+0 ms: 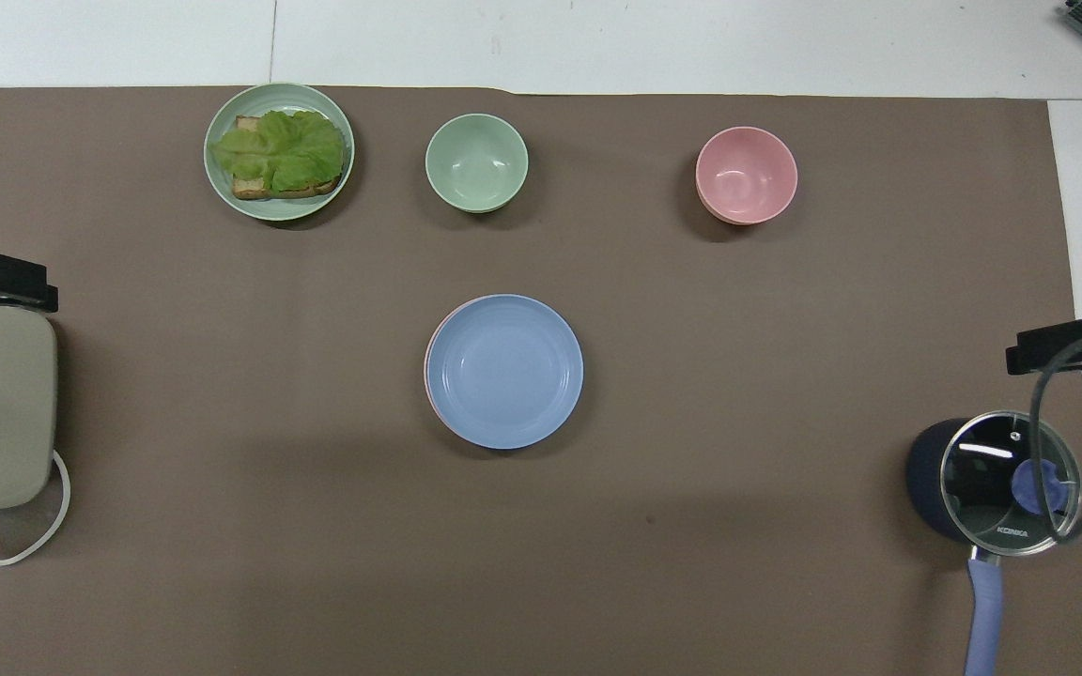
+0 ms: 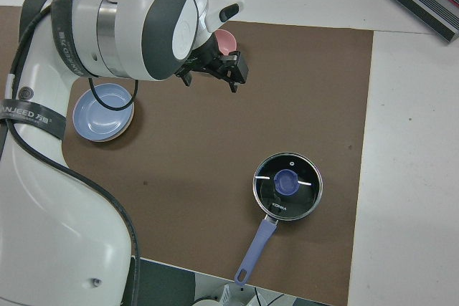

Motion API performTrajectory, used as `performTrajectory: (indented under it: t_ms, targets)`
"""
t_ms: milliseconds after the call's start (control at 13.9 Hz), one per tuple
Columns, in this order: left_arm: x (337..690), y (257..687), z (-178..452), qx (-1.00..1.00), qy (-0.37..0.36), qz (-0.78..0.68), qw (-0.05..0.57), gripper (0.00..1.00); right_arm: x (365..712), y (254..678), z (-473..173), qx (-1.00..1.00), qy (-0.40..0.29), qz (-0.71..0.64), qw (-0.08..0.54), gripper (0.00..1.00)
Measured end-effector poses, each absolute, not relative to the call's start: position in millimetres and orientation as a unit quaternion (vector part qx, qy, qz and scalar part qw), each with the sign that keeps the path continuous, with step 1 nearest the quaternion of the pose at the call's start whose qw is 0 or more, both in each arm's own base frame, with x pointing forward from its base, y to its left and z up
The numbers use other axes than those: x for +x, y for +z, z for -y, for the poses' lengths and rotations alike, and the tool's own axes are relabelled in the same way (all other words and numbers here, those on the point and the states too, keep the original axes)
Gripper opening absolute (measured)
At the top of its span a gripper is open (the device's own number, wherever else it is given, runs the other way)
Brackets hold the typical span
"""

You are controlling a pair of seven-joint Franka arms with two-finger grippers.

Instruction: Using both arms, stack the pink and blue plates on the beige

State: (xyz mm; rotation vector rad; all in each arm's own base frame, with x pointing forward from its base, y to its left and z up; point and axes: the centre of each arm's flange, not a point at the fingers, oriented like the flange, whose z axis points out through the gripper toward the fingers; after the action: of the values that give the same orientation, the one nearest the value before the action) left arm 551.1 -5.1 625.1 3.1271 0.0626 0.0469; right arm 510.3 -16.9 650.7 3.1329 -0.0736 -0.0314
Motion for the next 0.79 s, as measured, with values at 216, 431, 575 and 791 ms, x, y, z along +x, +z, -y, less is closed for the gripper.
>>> performTrajectory:
  t_ms: [216,431,575,791]
  targets:
    - [551.1,625.1,5.1,1.0,0.015,-0.02,0.007,1.0,509.7,650.2,17.0,1.0,-0.013,0.024,0.004,1.0]
    - [551.1,625.1,5.1,1.0,0.015,-0.02,0.007,1.0,509.4,650.0,17.0,1.0,-0.014,0.024,0.004,1.0]
    - [551.1,625.1,5.1,1.0,0.015,-0.02,0.007,1.0,509.4,650.0,17.0,1.0,-0.014,0.024,0.004,1.0]
    - [551.1,625.1,5.1,1.0,0.015,-0.02,0.007,1.0,509.4,650.0,17.0,1.0,-0.014,0.024,0.004,1.0]
